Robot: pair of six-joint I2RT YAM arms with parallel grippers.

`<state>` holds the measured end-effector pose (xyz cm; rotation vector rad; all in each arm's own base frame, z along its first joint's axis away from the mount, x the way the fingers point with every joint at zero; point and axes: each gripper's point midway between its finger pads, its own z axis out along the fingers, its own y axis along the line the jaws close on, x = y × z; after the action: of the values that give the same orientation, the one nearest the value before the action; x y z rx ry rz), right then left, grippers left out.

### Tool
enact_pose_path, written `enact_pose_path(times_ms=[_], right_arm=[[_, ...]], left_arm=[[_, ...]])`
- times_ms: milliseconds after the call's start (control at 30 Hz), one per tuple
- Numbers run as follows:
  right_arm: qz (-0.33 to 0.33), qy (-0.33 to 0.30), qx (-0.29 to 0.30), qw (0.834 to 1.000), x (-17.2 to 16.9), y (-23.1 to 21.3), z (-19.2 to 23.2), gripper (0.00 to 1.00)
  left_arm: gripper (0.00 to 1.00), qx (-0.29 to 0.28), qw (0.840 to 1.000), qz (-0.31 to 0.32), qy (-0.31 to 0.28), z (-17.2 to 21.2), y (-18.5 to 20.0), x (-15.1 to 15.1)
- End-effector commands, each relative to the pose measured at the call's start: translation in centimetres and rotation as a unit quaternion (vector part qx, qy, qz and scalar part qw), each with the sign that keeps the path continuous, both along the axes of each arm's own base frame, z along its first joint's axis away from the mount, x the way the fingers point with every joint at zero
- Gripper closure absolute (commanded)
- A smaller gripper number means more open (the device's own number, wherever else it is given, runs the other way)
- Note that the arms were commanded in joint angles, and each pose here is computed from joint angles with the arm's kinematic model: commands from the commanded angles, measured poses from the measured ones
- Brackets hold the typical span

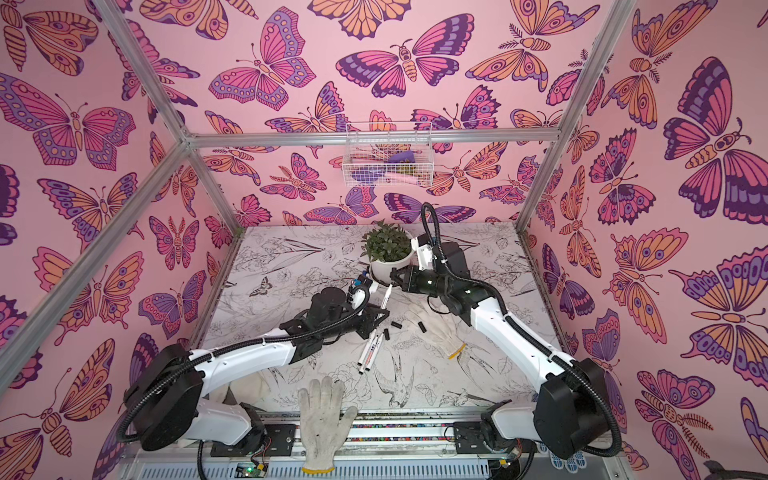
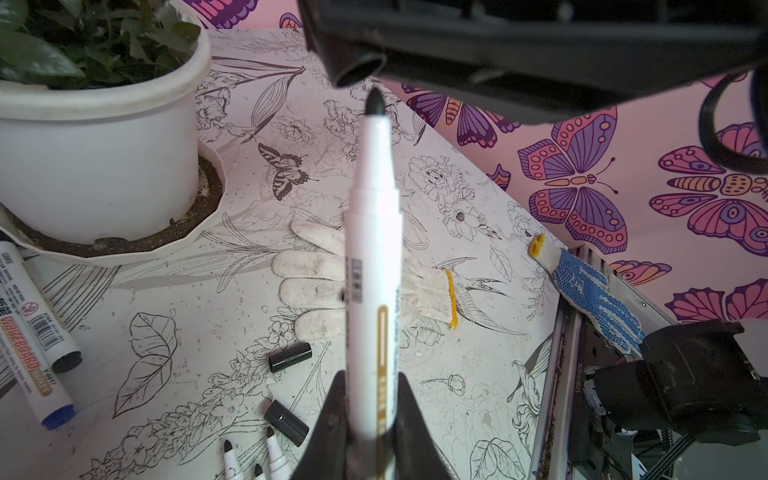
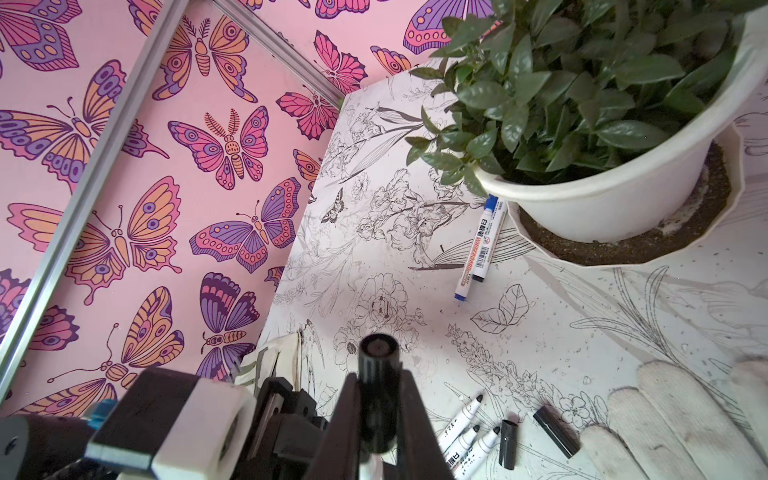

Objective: Insert the pens into the pen caps
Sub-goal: 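Hold the black cap above the marker tip held by the left gripper, then lower the black cap in the right gripper onto the upright marker tip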

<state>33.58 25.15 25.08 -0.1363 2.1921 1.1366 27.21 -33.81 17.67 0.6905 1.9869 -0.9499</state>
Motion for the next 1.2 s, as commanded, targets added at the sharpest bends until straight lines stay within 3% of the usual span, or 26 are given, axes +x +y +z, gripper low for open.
enact_pose_path(times_ms=[0,533,900,1167], right_arm=[[0.015,-0.004,0.017,1.0,-0.3,0.3,0.9,1.0],[0.027,0.026,-0.004,0.999,-1.9,-0.2,-1.3,1.0],[0.025,-0.007,0.042,0.999,-1.7,0.3,0.9,1.0],[0.054,-0.016,0.051,0.997,-2.4,0.8,1.1,1.0]], left_arm=[[1.0,-0.009,1.0,-0.013,-0.014,0.9,-0.7,0.1],[1.0,-0.022,0.999,0.019,-0.021,1.6,0.0,0.9],[1.0,-0.113,0.992,0.036,-0.041,7.6,-1.5,3.7],[1.0,-0.144,0.987,0.046,-0.06,9.9,-2.3,5.0]])
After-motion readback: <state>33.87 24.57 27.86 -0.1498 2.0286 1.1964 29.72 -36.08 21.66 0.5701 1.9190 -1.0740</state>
